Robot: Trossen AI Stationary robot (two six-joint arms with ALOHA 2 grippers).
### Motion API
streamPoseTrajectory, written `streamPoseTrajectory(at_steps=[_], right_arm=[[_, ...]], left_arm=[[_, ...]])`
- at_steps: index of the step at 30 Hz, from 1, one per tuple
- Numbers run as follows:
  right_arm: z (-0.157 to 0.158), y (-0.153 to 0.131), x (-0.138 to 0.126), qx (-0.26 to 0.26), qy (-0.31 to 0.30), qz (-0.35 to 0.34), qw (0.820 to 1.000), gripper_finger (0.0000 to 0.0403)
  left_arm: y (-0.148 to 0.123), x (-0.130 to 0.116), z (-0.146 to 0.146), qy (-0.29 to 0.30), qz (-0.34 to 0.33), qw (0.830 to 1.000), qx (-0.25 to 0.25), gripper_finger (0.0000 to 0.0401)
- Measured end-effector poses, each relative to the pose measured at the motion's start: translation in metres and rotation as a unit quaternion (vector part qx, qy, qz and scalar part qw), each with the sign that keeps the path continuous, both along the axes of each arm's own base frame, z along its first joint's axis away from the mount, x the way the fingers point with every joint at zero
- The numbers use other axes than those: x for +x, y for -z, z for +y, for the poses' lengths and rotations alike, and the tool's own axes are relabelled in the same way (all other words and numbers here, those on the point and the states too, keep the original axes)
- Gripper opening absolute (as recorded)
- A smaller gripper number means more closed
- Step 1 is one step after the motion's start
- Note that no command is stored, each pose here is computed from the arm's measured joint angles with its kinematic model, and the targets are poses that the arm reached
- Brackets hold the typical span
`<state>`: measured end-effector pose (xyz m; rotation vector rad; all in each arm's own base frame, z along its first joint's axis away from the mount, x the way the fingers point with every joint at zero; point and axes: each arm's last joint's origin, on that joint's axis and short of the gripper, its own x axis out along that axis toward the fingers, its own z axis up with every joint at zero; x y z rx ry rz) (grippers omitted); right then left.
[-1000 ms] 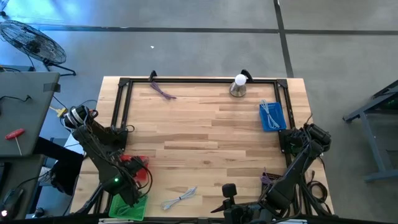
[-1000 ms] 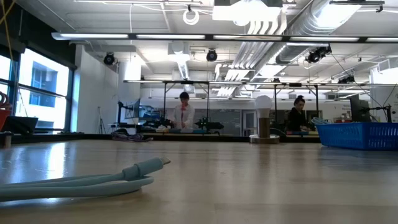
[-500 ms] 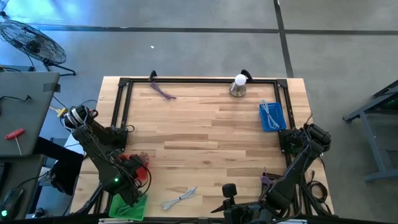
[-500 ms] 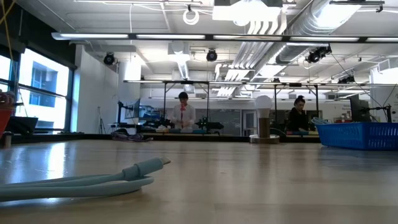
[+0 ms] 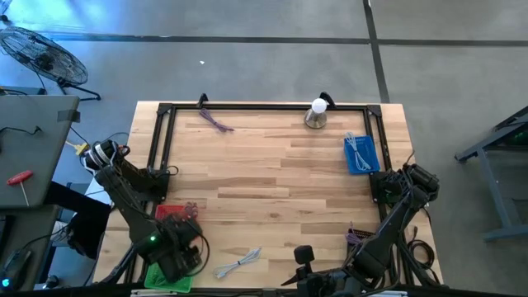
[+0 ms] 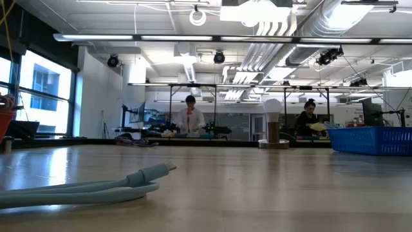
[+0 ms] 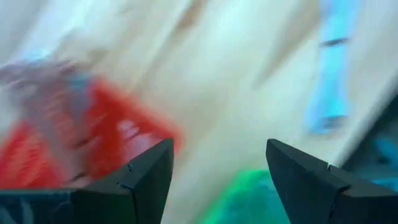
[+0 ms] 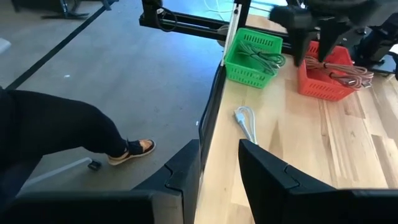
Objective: Pick & Place USB Port
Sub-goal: Put the light blue charger cable into the blue bin
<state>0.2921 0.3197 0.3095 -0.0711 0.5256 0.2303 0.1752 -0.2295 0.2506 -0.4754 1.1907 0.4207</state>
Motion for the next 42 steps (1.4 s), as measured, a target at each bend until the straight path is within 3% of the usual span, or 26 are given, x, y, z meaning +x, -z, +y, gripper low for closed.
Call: streamPoseTrajectory(at_steps=[3, 9, 15, 21, 33, 42], right_arm=[[0.0, 0.0, 0.0, 0.003, 0.001, 0.001, 1.0, 0.0103], [0.001, 0.0, -0.001, 0.024, -0.004, 0.013, 1.0, 0.0103], [0.002, 0.002, -0.003, 0.031, -0.002, 0.025, 0.999, 0.0103], [0.0, 0.004, -0.005, 0.02, 0.004, 0.036, 0.999, 0.0103], [-0.002, 0.008, -0.007, 0.023, 0.025, 0.057, 0.998, 0.0103], [0.003, 0.009, -0.013, 0.025, 0.018, 0.058, 0.998, 0.0103]], left_arm=[[0.001, 0.01, -0.012, 0.031, -0.052, 0.998, -0.028, 0.0247], [0.029, 0.042, -0.028, 0.113, -0.084, 0.99, -0.008, 0.0247], [0.063, 0.074, -0.02, 0.074, -0.028, 0.996, -0.026, 0.0247], [0.078, 0.089, -0.013, 0.062, 0.0, 0.997, -0.048, 0.0243], [0.056, 0.112, -0.032, 0.104, -0.084, 0.988, -0.076, 0.0165], [0.059, 0.111, -0.032, 0.096, -0.071, 0.99, -0.071, 0.0155]])
